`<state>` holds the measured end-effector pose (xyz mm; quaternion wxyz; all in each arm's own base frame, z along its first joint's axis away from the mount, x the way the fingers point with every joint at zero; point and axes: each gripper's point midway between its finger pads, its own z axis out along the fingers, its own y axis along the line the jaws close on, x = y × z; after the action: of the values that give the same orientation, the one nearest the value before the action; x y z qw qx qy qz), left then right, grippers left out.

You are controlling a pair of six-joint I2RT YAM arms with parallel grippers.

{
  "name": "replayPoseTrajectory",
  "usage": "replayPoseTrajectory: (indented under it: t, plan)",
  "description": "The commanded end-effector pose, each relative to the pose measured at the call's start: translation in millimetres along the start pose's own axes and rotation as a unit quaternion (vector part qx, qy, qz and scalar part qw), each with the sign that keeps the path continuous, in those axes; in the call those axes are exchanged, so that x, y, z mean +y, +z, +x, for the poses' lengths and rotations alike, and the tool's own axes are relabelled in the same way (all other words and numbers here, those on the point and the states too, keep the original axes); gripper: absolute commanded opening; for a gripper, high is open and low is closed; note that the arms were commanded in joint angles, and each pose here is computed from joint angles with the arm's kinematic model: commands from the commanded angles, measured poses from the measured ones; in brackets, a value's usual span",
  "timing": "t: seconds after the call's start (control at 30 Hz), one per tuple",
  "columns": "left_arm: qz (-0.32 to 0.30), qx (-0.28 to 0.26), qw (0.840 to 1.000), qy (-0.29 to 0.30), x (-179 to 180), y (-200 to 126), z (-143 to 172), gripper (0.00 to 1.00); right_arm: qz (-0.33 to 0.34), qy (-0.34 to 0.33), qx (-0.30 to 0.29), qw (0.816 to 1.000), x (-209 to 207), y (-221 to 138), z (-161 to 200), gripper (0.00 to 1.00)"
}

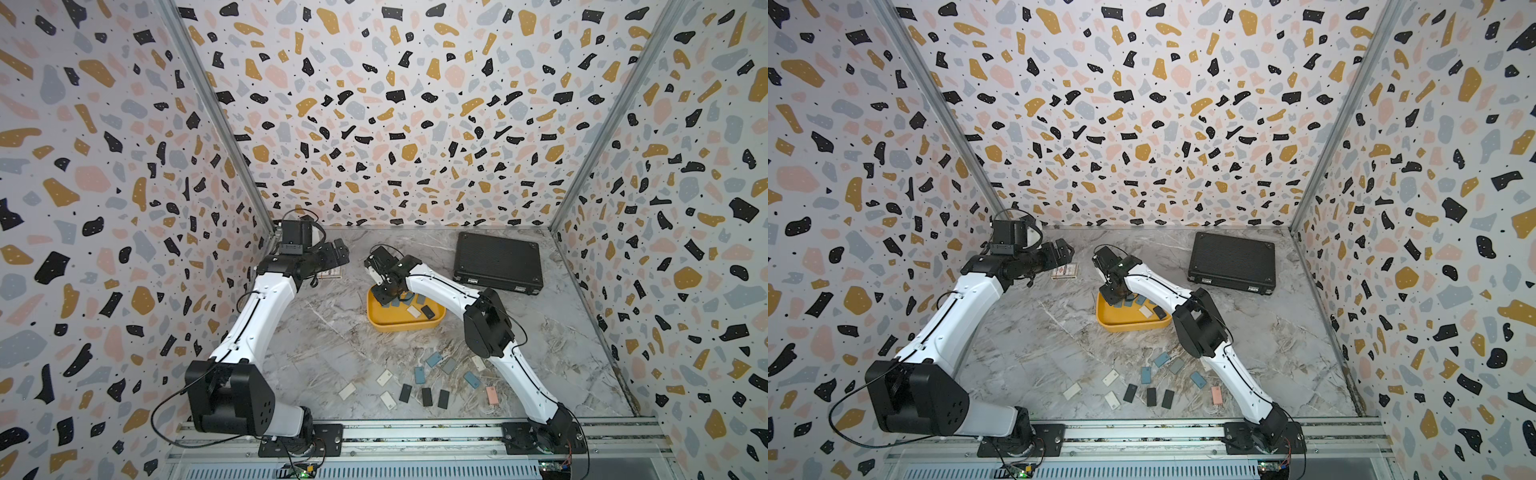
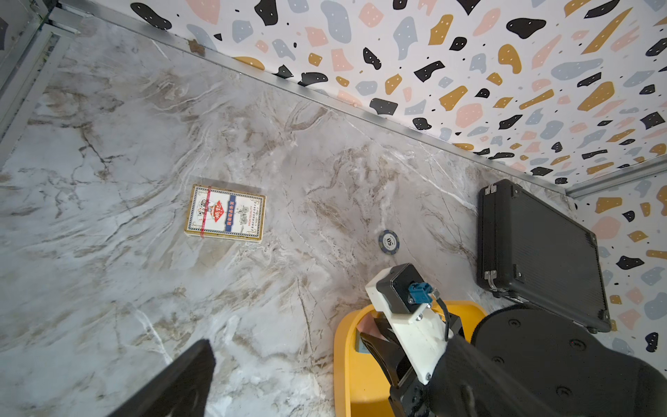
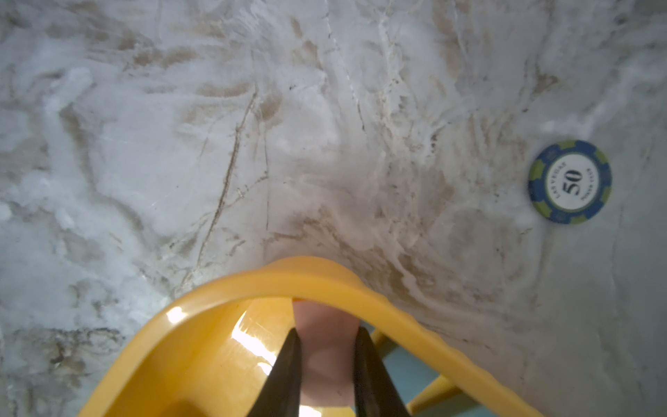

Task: Put the eraser in the storage box
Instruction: Place the eraser in the storage box.

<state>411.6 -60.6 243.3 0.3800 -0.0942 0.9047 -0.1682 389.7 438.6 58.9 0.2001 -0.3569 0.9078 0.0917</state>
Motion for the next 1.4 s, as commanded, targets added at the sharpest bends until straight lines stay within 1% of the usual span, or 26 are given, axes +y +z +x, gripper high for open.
replayPoseTrajectory:
  t: [0.0, 0.37, 0.53, 0.7, 0.8, 0.9, 0.97, 1.1, 1.23, 1.3, 1.37]
  plan:
    - [0.000, -0.016, 1.000, 0.010, -0.3, -6.4, -8.7, 0.99, 0.007, 0.006, 0.007, 1.000, -2.8, -1.3, 3.8, 0.27]
    - [-0.002, -0.016, 1.000, 0.012, 0.5, -6.6, -8.7, 1.00, 0.008, 0.007, 0.022, 1.000, -3.5, 8.3, 13.5, 0.30]
    - [-0.003, -0.017, 1.000, 0.012, 1.0, -7.9, -8.7, 1.00, 0.007, 0.011, 0.023, 1.000, -3.2, 10.8, 14.7, 0.38]
    - [-0.004, -0.018, 1.000, 0.014, 0.7, -9.0, -9.1, 1.00, 0.008, 0.010, 0.015, 1.000, -3.3, 3.2, 10.8, 0.46]
    - [-0.005, -0.020, 1.000, 0.015, 1.2, -10.2, -9.7, 1.00, 0.011, 0.012, 0.003, 1.000, -4.9, -12.2, 5.6, 0.51]
    - [-0.005, -0.021, 1.000, 0.015, 0.5, -11.1, -10.0, 1.00, 0.025, 0.013, -0.029, 0.999, -10.5, -43.7, -3.2, 0.57]
    - [-0.003, -0.022, 1.000, 0.016, -0.4, -12.3, -10.4, 1.00, 0.042, 0.012, -0.044, 0.998, -17.5, -63.8, -0.7, 0.60]
    - [-0.004, -0.026, 0.999, 0.018, -0.5, -14.9, -12.3, 1.00, 0.070, 0.016, -0.062, 0.995, -30.9, -104.0, 23.0, 0.62]
    - [-0.003, -0.027, 0.999, 0.017, -1.1, -15.1, -12.9, 0.99, 0.073, 0.028, -0.076, 0.994, -35.6, -135.8, 48.2, 0.64]
    - [-0.004, -0.027, 0.999, 0.017, -0.7, -14.6, -12.8, 1.00, 0.070, 0.032, -0.077, 0.994, -35.3, -143.1, 55.7, 0.65]
    - [-0.006, -0.027, 0.999, 0.017, 0.2, -14.8, -12.8, 1.00, 0.072, 0.036, -0.075, 0.994, -36.8, -142.9, 61.1, 0.65]
